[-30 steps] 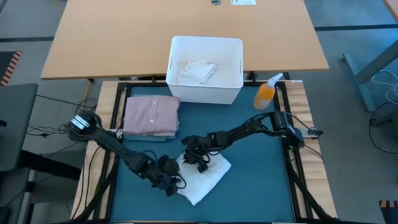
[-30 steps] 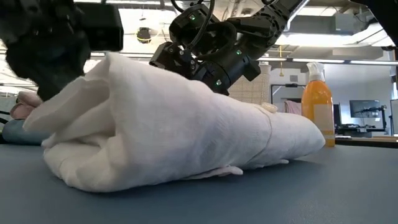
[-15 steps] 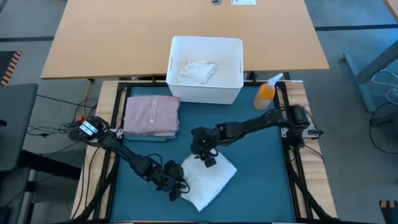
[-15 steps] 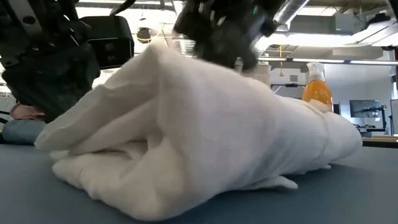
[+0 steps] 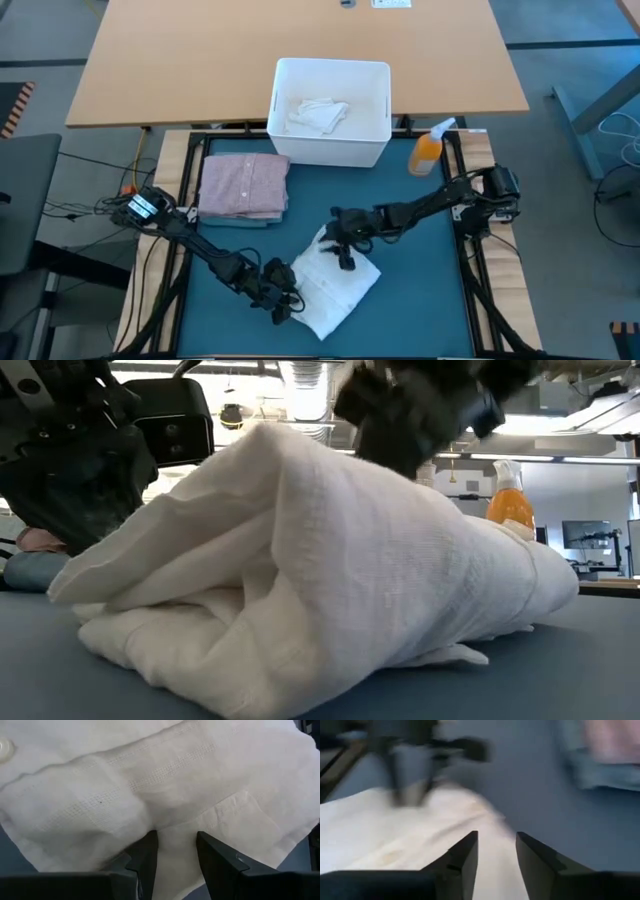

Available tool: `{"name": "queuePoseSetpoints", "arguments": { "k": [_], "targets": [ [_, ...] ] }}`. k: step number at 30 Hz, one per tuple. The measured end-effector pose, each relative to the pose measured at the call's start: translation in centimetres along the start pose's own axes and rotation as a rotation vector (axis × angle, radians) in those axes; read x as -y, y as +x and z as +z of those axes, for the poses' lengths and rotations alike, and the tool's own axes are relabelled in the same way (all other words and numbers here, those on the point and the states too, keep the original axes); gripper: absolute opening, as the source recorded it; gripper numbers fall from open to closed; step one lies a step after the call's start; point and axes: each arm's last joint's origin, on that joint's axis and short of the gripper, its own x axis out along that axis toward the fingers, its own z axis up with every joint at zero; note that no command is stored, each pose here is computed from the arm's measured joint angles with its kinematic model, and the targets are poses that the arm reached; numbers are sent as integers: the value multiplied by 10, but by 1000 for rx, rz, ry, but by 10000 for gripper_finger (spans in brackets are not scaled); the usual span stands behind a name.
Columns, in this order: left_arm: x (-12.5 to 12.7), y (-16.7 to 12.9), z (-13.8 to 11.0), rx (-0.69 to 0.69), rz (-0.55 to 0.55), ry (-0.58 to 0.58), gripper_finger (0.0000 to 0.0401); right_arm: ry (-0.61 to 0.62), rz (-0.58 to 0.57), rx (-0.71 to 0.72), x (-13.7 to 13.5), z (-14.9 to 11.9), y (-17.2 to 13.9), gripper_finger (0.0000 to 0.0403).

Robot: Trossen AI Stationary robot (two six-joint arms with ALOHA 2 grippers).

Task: Fold Laundry from Bin
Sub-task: Fold the white shirt

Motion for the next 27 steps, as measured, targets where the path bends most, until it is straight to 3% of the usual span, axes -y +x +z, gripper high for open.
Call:
{"name": "queuePoseSetpoints", "arguments": {
  "k": [5,11,16,22,27],
  "targets": [
    [0,0,0,9,9,-1,130,62,-162,173,17,-39,-5,117],
    [-2,0,2,51,44,-4,130,115,-167,253,19,-74,-12,58],
    [-3,0,4,74,67,-12,130,104,-148,282,15,-91,3,19],
    [-5,-4,6,70,88,-30,130,129,-221,202,23,-118,17,16],
    [-2,-34,19,177,156,11,130,154,-254,189,29,-123,14,20]
  ]
}}
